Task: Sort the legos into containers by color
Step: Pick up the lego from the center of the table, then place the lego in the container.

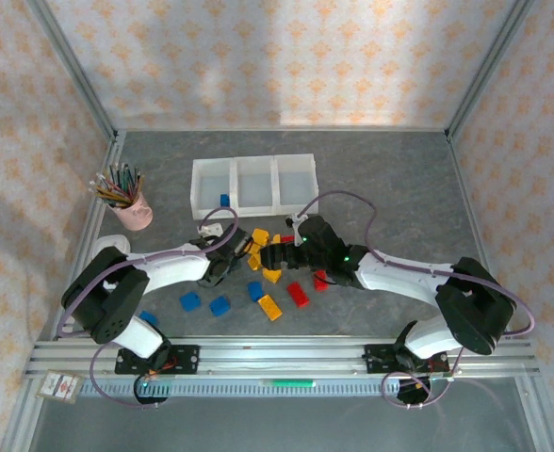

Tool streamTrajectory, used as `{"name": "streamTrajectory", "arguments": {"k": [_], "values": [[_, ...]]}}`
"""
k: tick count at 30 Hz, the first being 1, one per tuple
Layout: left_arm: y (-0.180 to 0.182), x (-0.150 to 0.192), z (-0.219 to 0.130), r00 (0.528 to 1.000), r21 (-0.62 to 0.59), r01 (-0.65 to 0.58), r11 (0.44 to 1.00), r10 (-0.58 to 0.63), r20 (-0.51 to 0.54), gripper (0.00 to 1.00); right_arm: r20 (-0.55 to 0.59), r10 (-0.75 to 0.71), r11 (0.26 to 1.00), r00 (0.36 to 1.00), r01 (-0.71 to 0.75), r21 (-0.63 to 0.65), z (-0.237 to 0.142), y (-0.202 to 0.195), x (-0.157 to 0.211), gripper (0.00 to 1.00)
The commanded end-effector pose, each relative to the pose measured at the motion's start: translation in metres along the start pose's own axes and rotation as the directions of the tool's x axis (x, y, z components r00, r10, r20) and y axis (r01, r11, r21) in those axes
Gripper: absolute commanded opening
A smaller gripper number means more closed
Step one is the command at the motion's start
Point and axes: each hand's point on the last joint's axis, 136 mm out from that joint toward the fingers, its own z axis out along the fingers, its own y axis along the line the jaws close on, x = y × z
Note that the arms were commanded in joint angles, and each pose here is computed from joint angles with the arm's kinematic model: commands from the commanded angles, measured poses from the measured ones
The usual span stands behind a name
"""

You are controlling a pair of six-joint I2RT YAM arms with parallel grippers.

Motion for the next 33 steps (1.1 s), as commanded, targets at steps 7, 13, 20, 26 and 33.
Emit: {"name": "streamTrajectory", "arguments": {"k": [7,13,20,26,33], "values": [[-0.005,-0.039,-0.031,0.991,0.005,-0.021,1.000,0.020,0.129,0.24,0.107,-0.033,0.999,0.994,0.032,0.011,-0.016,0.016,-0.042,1.00],[-0.017,-0.092,-0.058,0.972,0.013,-0.014,1.000,0.010,0.234,0.24,0.159,-0.012,1.000,0.987,0.007,0.030,-0.019,0.012,-0.062,1.00],[-0.033,-0.156,-0.063,0.951,0.029,0.012,1.000,-0.020,0.308,0.24,0.204,0.027,0.997,0.979,-0.040,0.060,-0.015,-0.001,-0.084,1.00],[-0.035,-0.196,-0.031,0.953,-0.005,0.039,0.999,-0.036,0.302,0.24,0.212,0.044,0.997,0.976,-0.057,0.058,-0.009,-0.006,-0.095,1.00],[-0.032,-0.230,0.009,0.958,-0.062,0.055,0.997,-0.035,0.286,0.30,0.228,0.031,0.997,0.973,-0.046,0.063,-0.013,-0.008,-0.100,1.00]]}}
